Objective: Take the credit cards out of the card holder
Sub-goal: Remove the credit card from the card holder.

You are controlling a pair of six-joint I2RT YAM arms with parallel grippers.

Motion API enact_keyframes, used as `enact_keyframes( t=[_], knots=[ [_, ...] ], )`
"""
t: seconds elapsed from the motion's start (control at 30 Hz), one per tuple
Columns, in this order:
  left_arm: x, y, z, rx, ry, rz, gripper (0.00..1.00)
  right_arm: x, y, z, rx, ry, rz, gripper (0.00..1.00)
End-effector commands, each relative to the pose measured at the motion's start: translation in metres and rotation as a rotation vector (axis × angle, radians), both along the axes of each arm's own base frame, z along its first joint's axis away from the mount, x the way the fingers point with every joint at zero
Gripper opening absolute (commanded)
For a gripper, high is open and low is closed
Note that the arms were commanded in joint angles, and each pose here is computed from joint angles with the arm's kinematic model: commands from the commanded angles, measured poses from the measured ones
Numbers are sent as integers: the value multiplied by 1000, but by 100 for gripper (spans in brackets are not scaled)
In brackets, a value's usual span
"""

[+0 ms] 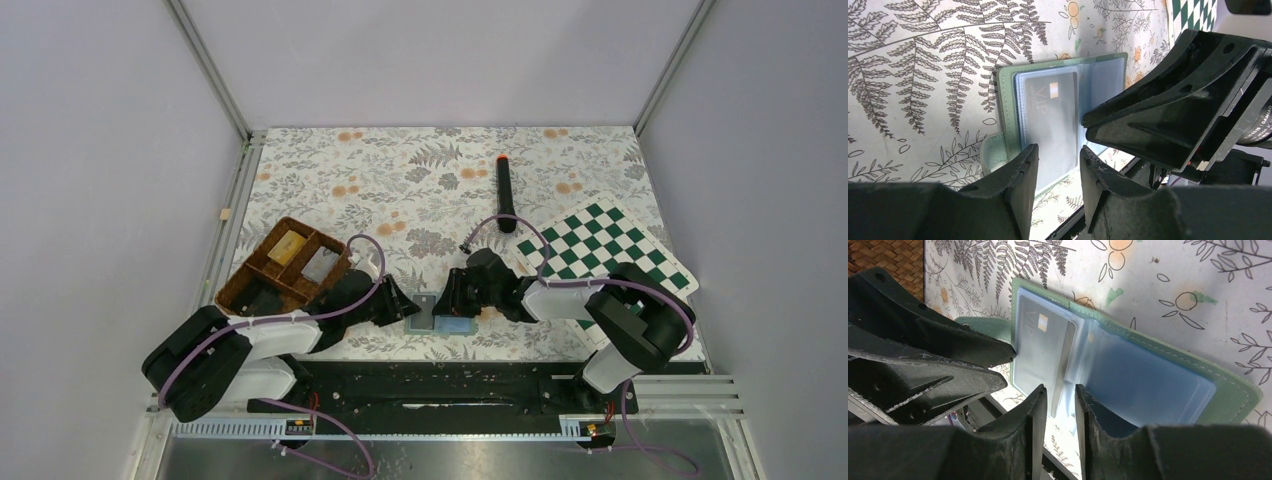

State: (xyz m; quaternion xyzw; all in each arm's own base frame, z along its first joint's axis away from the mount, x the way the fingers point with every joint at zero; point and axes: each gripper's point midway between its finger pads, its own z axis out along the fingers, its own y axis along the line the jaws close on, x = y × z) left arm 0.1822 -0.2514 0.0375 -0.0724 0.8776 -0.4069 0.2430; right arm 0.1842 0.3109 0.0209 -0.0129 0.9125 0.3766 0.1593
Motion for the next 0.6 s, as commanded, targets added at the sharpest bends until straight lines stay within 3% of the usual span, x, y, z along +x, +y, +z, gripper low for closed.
enact_keyframes(
  t=[0.0,0.17,0.43,0.57],
  knots=[
    [4,-9,13,-72,-40,8,36,12,4,11,-12,-47,-14,35],
    [0,-12,17,-83,-56,-5,36,11,5,-8,-43,-21,-6,31],
    [-1,-14,24,-116,-81,-14,35,3,-5,-40,-95,26,-6,14],
    [5,-2,23,-45,-86,41,35,1,-11,-46,-110,28,-11,4]
  ],
)
